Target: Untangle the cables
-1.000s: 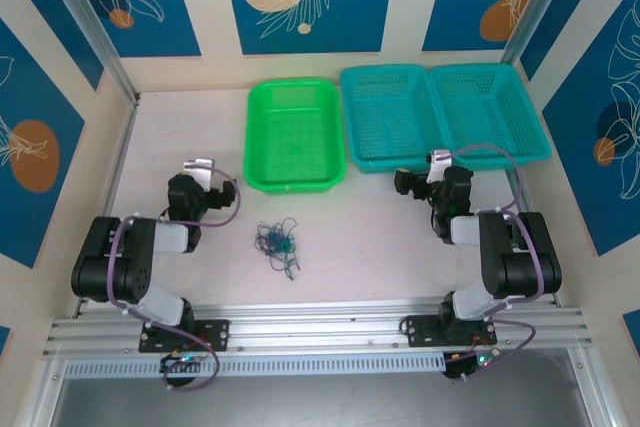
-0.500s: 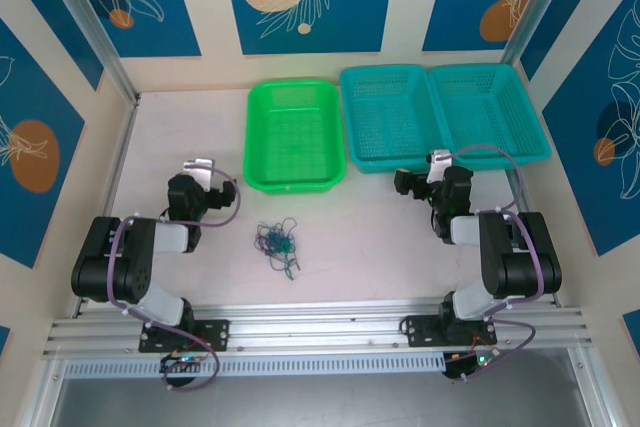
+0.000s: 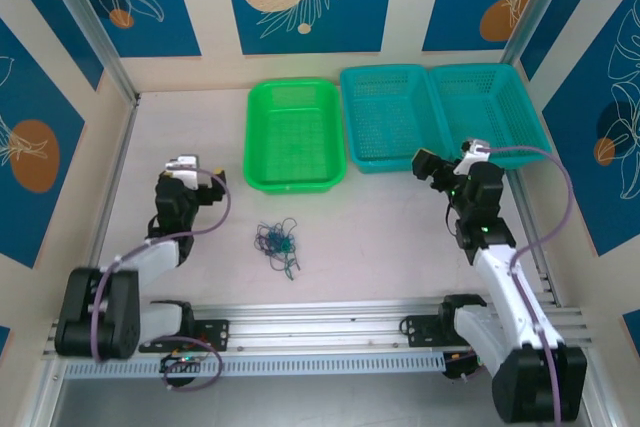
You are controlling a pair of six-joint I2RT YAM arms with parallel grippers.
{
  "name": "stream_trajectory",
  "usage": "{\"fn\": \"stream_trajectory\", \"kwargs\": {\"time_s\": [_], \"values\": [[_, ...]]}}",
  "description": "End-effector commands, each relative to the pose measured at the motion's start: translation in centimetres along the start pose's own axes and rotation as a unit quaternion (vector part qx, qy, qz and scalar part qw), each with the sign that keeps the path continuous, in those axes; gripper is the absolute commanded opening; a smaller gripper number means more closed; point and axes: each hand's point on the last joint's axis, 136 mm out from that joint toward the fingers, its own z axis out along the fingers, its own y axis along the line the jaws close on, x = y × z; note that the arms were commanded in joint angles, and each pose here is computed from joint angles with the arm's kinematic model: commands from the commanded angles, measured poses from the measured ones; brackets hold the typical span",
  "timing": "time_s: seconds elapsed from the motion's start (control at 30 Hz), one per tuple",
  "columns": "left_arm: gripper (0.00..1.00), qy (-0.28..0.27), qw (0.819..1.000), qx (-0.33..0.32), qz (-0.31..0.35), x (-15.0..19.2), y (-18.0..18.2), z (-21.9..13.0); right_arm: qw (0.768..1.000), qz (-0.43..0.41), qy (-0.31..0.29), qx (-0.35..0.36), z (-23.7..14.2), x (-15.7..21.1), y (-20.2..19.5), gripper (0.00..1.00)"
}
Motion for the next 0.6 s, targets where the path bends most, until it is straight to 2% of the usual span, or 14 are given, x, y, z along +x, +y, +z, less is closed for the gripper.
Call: {"fn": "stream_trajectory", "kwargs": {"time_s": [0.0,0.03,0.1,0.13,0.23,0.27,0.33,0.5,0.57], "values": [[0.99,0.052,0.995,-0.019,-0.084,-0.3,0.5,-1.5,0.984,0.085,0.141,-0.075,-3.1,3.8,3.9,0.99],[0.97,0.070,0.991,0.001,-0.112,-0.7,-0.3,-2.0,0.975,0.084,0.168,-0.115,-4.0,4.1,5.8,0.99],[0.94,0.102,0.977,0.056,-0.177,-1.1,-2.5,-2.9,0.963,0.076,0.213,-0.146,-5.0,4.9,8.1,0.99],[0.93,0.123,0.964,0.098,-0.212,-1.2,-4.2,-3.5,0.958,0.062,0.235,-0.153,-5.4,5.6,9.3,0.99],[0.87,0.191,0.907,0.201,-0.317,-1.0,-8.6,-5.3,0.942,0.012,0.287,-0.176,-6.1,7.6,12.5,0.99],[0.84,0.214,0.889,0.221,-0.338,-0.7,-9.8,-6.0,0.934,-0.001,0.302,-0.189,-6.3,8.4,13.7,0.99],[0.81,0.258,0.871,0.243,-0.340,0.3,-11.9,-7.4,0.920,-0.019,0.329,-0.210,-6.5,9.7,15.9,0.99],[0.76,0.323,0.881,0.246,-0.244,3.0,-14.8,-10.2,0.894,-0.071,0.367,-0.246,-5.9,14.0,20.9,0.99],[0.72,0.347,0.877,0.239,-0.230,4.6,-15.1,-10.3,0.886,-0.085,0.388,-0.241,-5.0,16.3,21.8,0.99]]}}
